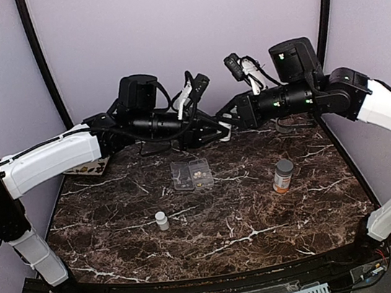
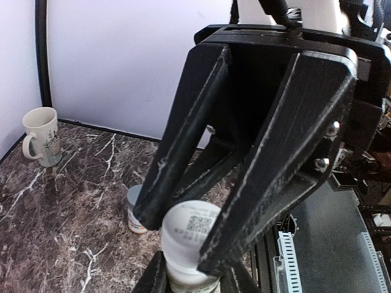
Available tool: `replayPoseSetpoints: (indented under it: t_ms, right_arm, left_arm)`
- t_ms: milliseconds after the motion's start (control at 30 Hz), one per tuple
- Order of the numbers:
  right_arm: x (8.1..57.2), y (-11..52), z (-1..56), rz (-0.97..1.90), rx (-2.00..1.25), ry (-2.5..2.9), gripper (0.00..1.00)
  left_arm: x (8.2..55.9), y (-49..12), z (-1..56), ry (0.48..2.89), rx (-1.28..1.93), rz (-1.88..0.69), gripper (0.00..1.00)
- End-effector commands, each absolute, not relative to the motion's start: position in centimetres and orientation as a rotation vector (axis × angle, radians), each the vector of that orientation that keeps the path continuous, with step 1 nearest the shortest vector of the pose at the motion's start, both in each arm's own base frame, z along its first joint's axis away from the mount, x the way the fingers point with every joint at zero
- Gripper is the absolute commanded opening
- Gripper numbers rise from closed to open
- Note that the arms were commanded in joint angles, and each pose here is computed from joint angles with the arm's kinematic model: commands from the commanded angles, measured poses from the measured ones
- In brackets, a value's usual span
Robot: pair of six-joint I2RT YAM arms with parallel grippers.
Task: Sort the pills into containers
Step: Screw the lid of the pill bottle onto the pill bottle.
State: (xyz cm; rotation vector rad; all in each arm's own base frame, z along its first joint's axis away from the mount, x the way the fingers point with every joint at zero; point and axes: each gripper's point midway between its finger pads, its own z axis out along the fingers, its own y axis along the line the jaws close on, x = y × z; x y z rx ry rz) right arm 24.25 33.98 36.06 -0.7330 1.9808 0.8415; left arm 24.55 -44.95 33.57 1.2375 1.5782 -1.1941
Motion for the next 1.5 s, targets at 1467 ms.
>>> replayPoseSetpoints:
  t_ms: [1467]
  right_arm:
    - [17.2,36.0,33.3,1.247,-1.290,2.029,0.09]
  left_arm:
    - [19.9,-42.6,41.6,1.299,1.483,-1.647,0.00]
